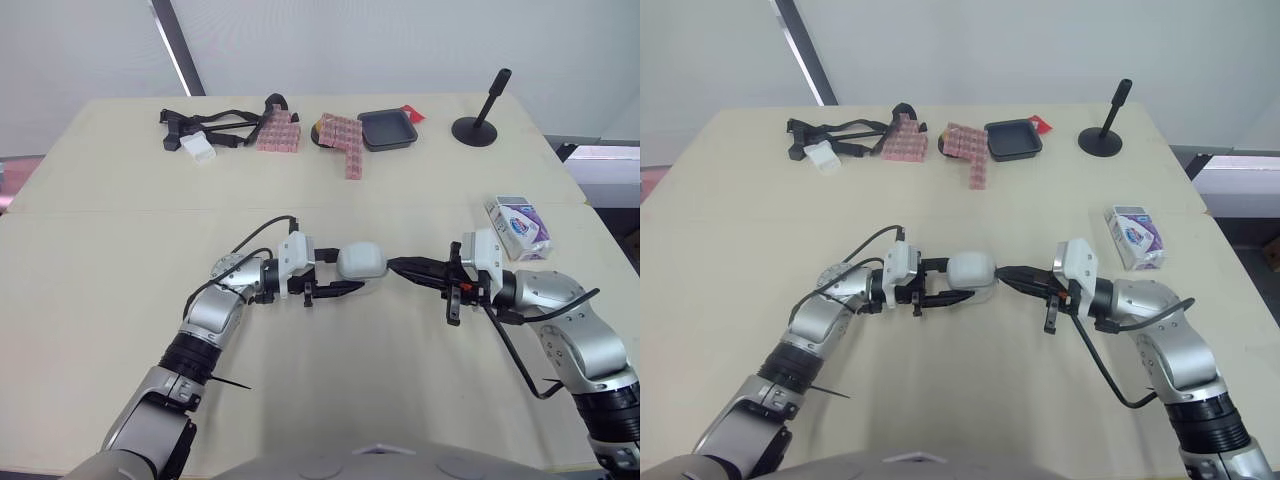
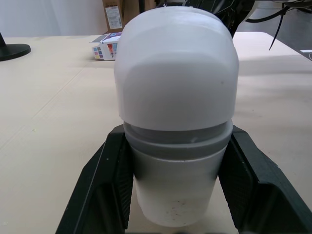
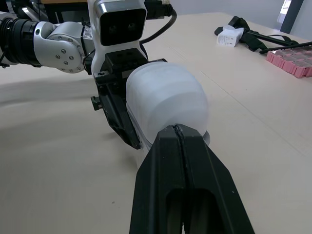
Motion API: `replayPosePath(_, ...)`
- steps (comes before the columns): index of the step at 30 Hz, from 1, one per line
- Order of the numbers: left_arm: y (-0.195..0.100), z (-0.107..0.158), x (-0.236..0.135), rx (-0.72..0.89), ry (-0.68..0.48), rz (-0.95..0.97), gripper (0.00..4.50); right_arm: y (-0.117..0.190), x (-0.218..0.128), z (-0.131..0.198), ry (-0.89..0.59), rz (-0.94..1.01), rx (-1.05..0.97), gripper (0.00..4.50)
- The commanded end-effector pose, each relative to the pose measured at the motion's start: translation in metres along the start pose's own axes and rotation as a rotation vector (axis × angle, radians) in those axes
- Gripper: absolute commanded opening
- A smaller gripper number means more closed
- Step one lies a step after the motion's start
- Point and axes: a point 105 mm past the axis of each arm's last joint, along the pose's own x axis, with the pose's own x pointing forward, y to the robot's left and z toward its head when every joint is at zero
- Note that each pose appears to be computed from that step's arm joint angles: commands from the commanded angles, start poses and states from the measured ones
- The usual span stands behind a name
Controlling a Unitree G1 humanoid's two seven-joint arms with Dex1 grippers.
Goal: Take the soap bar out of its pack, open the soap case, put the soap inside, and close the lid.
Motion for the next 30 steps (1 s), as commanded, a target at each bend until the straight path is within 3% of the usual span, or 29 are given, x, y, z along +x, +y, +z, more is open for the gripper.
replayPosePath(1, 0.002, -0.001, -0.003, 0.012, 0.02, 0.017, 1.91, 0.0, 0.001, 0.009, -0.014, 0.01, -0.042, 0.01)
replayPosePath(20, 0.001, -0.001, -0.003, 0.012, 0.02, 0.013, 1.91, -0.023, -0.014, 0.02, -0.04, -0.1, -0.063, 0.01)
replayPosePath(30, 0.0, -0.001, -0.003, 0.009, 0.018, 0.015, 1.91, -0.006, 0.013, 0.046, -0.106, 0.026, -0.038, 0.01)
